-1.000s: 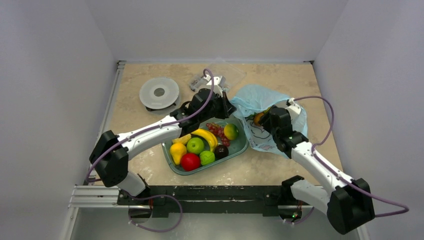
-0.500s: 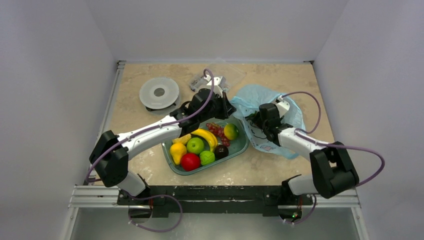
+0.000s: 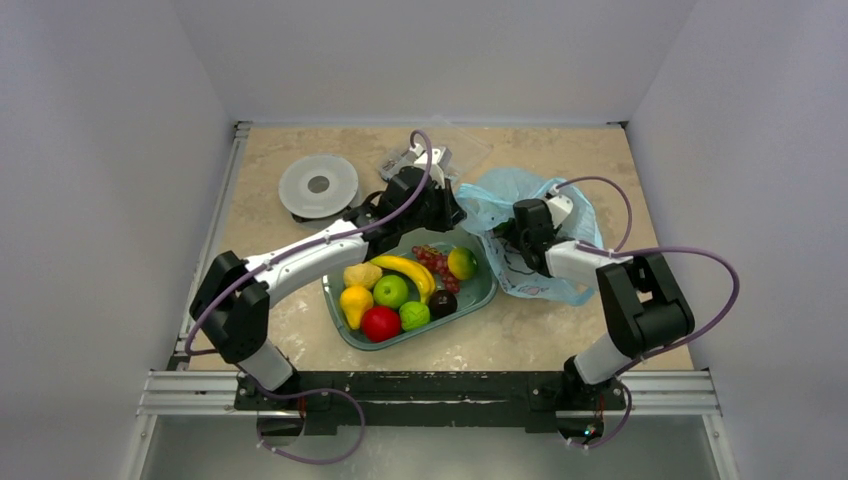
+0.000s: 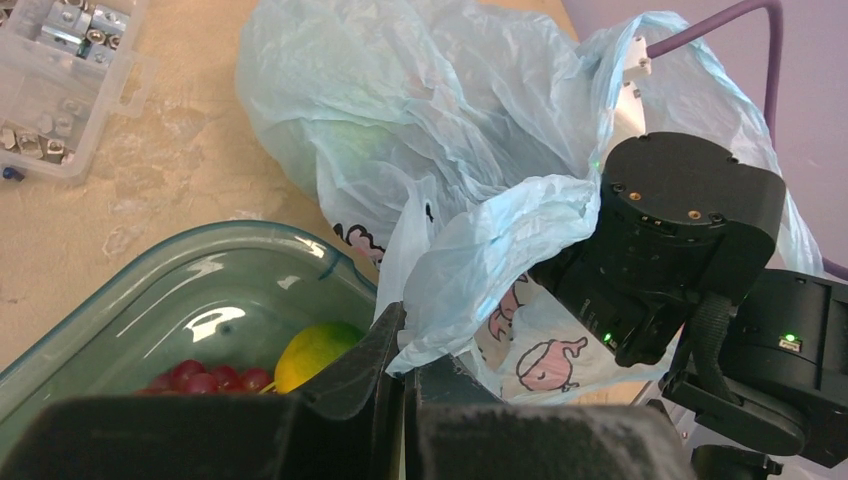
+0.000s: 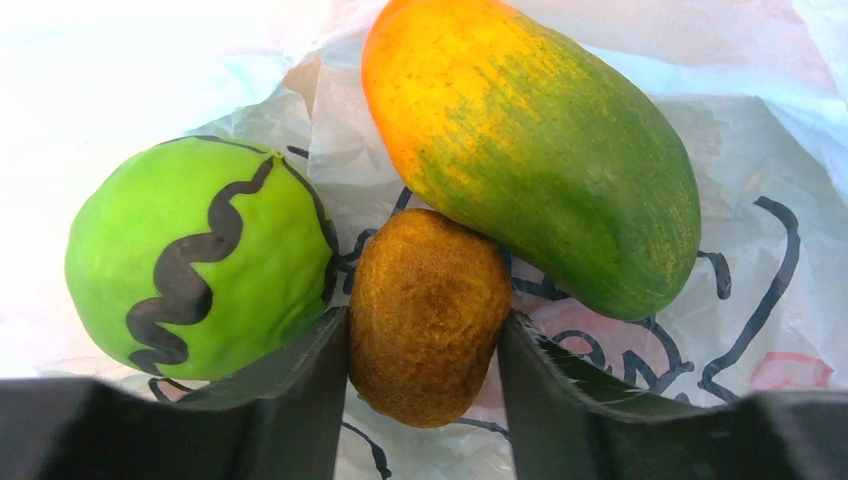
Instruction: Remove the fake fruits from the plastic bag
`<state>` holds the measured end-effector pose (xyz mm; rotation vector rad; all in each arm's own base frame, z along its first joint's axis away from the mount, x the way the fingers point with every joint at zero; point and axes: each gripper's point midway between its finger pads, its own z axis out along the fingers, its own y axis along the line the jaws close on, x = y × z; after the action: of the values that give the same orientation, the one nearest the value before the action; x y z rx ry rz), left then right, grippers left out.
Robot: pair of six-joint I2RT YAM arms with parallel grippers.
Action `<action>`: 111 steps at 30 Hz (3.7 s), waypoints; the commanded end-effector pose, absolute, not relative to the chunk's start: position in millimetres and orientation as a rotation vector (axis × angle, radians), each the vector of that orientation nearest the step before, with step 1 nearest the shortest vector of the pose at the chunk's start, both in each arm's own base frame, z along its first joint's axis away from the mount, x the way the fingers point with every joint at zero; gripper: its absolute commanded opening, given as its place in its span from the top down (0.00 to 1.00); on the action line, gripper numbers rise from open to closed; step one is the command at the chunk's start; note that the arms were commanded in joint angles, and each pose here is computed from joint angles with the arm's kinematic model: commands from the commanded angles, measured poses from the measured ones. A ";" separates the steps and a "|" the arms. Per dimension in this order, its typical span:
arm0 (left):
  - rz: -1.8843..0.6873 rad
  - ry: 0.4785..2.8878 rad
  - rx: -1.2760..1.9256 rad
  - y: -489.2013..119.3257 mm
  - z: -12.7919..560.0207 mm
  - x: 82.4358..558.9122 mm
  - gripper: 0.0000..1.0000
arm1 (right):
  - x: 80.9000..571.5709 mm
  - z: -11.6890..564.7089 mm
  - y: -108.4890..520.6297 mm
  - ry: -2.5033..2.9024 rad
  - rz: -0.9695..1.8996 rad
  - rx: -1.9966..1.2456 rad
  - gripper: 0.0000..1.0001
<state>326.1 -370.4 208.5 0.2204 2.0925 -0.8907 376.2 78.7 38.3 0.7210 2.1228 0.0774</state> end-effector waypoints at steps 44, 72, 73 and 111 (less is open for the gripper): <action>-0.981 2.168 0.272 -380.5 213.2 354.6 1.00 | 226.3 132.8 216.1 2.303 0.362 -0.166 0.69; -1.014 2.140 0.209 -374.3 215.4 348.7 1.00 | 297.6 174.9 120.6 1.954 0.224 0.502 0.51; -1.007 2.136 0.202 -372.2 216.4 348.5 1.00 | 304.4 172.2 120.6 1.945 0.218 0.514 0.51; -1.017 2.122 0.239 -372.5 218.2 333.1 1.00 | 457.3 99.6 127.4 1.826 0.315 0.615 0.05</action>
<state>337.0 -366.1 198.1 0.2121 2.1717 -0.9711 428.8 123.8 66.7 0.6133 1.9386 0.2741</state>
